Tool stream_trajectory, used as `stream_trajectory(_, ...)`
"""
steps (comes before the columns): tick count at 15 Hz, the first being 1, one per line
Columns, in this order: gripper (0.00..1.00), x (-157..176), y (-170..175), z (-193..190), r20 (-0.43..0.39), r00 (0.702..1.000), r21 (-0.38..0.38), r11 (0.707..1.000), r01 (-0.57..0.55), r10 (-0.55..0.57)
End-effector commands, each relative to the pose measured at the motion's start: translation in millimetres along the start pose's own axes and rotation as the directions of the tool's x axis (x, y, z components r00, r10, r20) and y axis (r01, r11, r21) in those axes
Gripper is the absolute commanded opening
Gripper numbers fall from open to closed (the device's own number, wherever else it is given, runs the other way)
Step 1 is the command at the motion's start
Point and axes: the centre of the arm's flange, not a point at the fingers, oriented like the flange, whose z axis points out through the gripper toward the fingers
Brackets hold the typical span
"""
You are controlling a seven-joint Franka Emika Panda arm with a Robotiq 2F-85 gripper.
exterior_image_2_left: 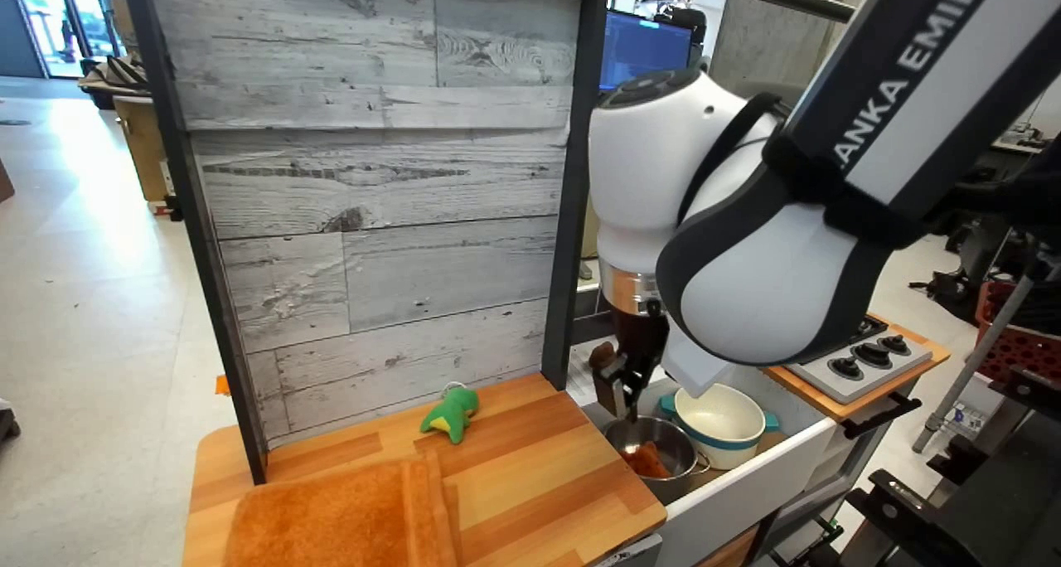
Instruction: Put the plush toys in the the pots in the sing and use the towel to wipe the surface
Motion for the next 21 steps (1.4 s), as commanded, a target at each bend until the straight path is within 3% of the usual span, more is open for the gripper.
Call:
stream_trajectory(1, 1.0, 16.1, -10.6, -44.0, -0.155, 0.988, 0.008, 1.0, -0.025, 0.026)
stream_trajectory(5, 1.0, 53.8, -47.1, -53.7, -0.229, 0.97, 0.123, 0.991, -0.058, 0.085)
stream_trajectory(9, 1.0, 77.0, -91.3, -60.4, -0.193, 0.966, 0.271, 0.956, -0.115, 0.171)
stream_trajectory(10, 1.0, 54.2, -76.1, -67.8, -0.201, 0.97, 0.216, 0.972, -0.092, 0.136)
stream_trajectory(14, 1.0, 54.0, -79.3, -63.8, -0.196, 0.971, 0.219, 0.971, -0.093, 0.138)
stream_trajectory(21, 1.0, 80.7, -121.1, -44.0, -0.217, 0.963, 0.219, 0.969, -0.109, 0.158)
